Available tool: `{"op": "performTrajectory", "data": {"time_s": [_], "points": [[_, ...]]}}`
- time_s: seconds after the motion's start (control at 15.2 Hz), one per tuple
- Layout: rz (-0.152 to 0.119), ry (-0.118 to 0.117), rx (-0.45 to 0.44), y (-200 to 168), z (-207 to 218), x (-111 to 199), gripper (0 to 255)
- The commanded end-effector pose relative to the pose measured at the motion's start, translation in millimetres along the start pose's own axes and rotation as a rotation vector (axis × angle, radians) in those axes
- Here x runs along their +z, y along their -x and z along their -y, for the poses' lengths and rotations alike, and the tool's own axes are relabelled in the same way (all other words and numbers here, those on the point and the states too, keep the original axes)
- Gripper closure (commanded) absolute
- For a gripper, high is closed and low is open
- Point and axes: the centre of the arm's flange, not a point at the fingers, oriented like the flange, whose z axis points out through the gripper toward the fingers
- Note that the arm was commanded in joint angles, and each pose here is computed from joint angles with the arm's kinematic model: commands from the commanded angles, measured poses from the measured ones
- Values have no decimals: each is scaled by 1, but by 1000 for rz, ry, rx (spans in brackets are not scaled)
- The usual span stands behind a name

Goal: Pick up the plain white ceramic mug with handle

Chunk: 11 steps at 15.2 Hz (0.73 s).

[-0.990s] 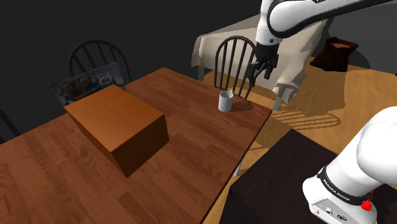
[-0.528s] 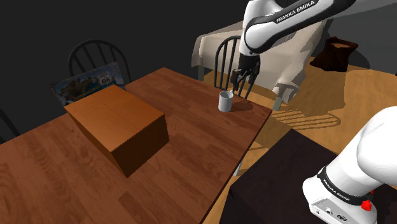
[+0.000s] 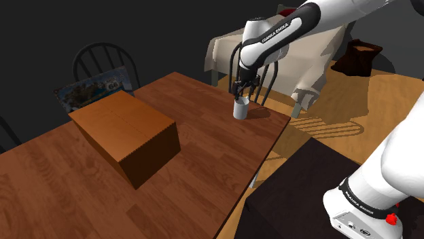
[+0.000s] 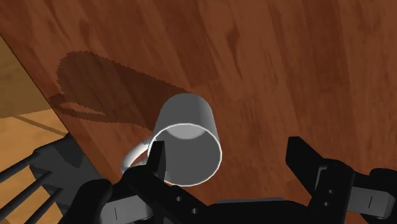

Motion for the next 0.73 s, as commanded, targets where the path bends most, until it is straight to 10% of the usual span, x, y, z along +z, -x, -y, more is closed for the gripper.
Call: {"op": "performTrajectory", "data": {"time_s": [0.0, 0.66], "points": [[-11, -5, 8, -21, 0, 15, 0], [-23, -10, 17, -41, 3, 74, 0]]}}
